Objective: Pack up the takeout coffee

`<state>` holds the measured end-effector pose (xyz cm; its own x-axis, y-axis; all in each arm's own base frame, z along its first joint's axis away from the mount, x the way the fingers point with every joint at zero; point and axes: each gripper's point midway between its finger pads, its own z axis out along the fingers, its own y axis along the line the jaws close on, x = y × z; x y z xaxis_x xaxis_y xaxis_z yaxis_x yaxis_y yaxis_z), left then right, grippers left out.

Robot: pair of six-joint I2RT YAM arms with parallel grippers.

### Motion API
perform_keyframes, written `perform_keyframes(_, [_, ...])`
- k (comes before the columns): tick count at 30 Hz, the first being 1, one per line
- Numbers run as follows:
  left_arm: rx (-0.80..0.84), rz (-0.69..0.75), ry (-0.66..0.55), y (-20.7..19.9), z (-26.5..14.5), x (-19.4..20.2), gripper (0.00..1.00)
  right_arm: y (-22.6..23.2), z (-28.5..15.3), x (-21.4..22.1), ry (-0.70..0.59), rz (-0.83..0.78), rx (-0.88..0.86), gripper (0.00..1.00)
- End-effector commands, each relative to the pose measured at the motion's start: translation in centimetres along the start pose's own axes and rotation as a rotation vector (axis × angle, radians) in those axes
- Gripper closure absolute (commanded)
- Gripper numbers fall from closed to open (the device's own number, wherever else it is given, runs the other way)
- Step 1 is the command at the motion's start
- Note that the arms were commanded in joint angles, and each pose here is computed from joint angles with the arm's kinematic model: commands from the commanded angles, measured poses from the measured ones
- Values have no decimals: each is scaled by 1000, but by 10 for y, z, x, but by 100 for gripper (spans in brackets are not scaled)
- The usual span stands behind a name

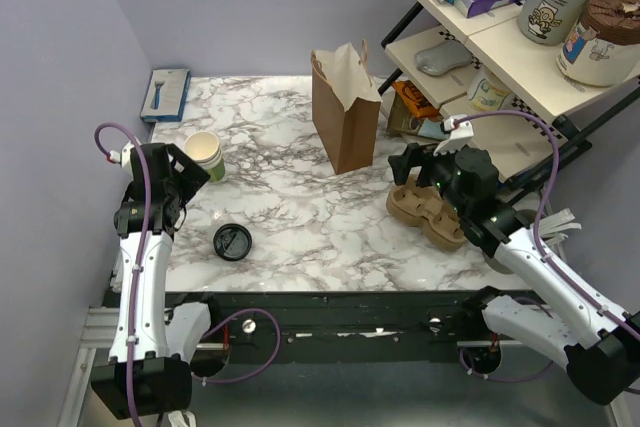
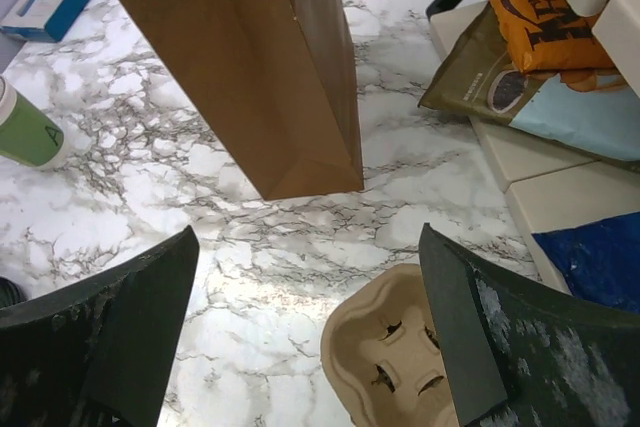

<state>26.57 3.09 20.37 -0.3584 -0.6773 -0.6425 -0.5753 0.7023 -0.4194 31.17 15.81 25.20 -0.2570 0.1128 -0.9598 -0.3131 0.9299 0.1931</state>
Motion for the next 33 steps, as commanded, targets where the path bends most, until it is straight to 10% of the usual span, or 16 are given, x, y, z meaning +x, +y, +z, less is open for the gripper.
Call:
perform_keyframes(1, [27, -2, -46, -7, -8, -12, 1, 22, 1, -6, -1, -5, -111, 0])
perform_keyframes(16, [-101, -43, -51, -38, 60, -65, 1, 16, 4, -10, 1, 24, -64, 0])
perform_keyframes(23, [-191, -37, 7, -33, 93, -63, 37, 12, 5, -6, 18, -18, -49, 0])
perform_keyframes(33, [-282, -12, 87, -24, 118, -51, 51, 3, 12, 2, 87, -52, 5, 0])
